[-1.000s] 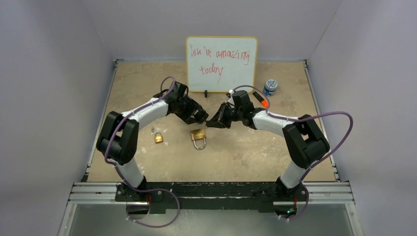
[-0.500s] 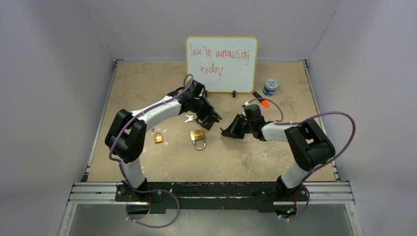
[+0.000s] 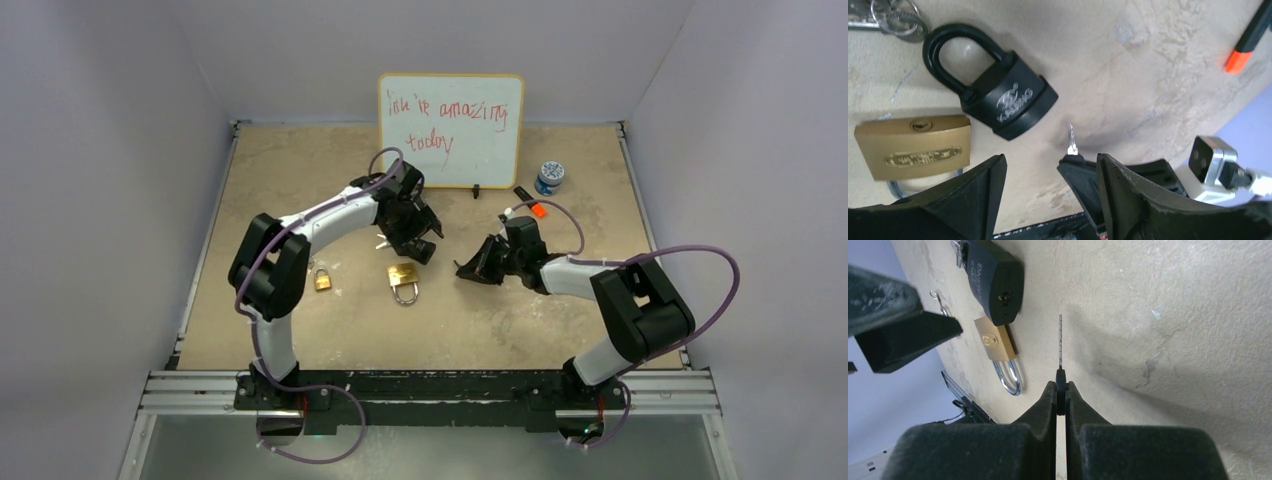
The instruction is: Unlock with the key
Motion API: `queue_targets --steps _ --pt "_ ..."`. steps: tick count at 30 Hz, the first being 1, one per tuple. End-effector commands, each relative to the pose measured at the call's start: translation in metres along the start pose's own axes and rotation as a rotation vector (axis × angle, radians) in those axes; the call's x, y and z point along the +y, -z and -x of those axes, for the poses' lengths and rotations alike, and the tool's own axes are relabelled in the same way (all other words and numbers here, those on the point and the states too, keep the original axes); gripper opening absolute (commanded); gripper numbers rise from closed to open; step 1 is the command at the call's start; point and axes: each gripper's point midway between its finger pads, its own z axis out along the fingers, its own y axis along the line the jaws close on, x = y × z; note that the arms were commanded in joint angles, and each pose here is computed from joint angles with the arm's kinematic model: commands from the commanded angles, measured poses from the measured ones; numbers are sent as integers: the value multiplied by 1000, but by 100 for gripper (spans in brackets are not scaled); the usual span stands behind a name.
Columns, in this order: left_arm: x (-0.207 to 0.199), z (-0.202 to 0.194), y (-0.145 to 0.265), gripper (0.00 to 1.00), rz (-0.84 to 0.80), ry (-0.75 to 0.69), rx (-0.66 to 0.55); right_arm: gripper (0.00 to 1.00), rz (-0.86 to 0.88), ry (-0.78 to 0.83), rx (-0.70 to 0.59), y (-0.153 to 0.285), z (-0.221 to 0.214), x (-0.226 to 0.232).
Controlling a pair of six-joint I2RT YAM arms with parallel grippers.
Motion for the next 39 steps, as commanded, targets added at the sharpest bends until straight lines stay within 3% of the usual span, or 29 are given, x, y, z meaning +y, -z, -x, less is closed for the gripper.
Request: queue_targets --steps 1,8,28,35,39 --pt "-4 9 -16 68 52 -5 -42 0 -4 22 -8 3 0 -3" --pt "14 17 -27 71 190 33 -120 0 -13 22 -10 6 1 -6" --pt "34 33 -65 78 362 29 -175 0 -6 22 7 4 6 -8" --pt "44 28 -72 65 397 -12 -153 0 -7 21 7 4 8 -9" --pt "35 22 -72 41 355 -43 -101 0 23 38 20 3 7 -3"
